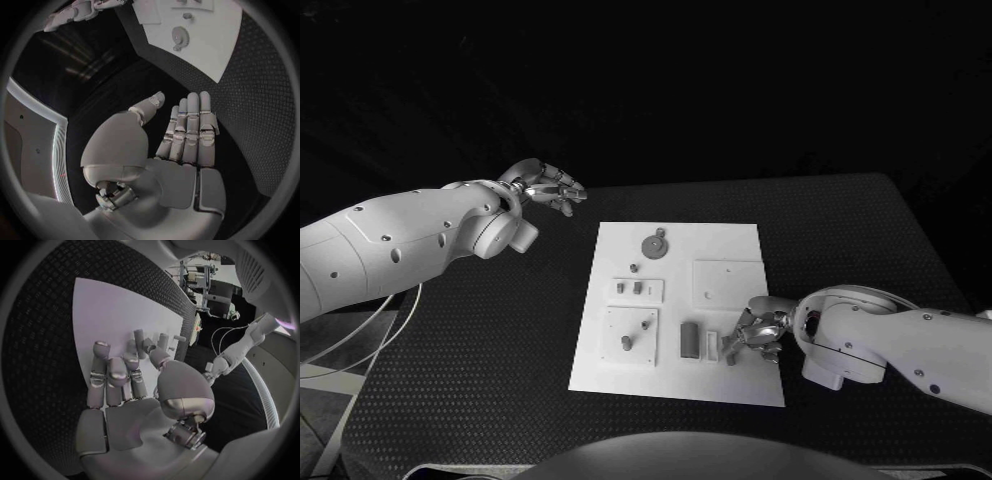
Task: Assemble the parts on the task board
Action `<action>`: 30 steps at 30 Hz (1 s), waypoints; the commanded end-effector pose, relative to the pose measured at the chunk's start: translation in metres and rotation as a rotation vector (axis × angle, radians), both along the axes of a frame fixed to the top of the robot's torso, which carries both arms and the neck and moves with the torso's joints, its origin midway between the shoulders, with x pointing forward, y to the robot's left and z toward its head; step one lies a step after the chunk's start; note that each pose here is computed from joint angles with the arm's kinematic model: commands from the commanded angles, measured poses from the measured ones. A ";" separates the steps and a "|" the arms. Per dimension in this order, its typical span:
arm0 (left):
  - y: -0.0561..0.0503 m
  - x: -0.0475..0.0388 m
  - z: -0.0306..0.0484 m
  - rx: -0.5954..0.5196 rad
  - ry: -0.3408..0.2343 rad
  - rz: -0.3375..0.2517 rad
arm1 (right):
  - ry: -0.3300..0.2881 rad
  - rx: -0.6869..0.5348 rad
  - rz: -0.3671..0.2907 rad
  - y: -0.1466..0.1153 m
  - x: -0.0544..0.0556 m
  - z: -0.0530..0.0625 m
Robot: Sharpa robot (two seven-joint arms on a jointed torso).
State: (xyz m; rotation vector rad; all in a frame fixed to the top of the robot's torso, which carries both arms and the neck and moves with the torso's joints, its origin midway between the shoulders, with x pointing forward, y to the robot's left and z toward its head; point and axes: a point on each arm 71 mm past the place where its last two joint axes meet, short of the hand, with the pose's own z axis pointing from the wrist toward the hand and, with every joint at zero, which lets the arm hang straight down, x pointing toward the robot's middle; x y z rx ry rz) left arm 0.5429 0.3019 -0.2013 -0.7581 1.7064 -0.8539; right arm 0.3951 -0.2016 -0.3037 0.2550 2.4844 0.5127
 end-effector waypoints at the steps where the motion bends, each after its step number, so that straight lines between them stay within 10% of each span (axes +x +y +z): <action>1: -0.002 0.0000 0.0004 -0.004 0.001 -0.014 | 0.003 0.046 -0.053 0.002 -0.001 0.000; 30: -0.003 -0.0002 0.0002 -0.003 0.006 -0.018 | 0.061 0.037 -0.056 0.015 0.002 -0.003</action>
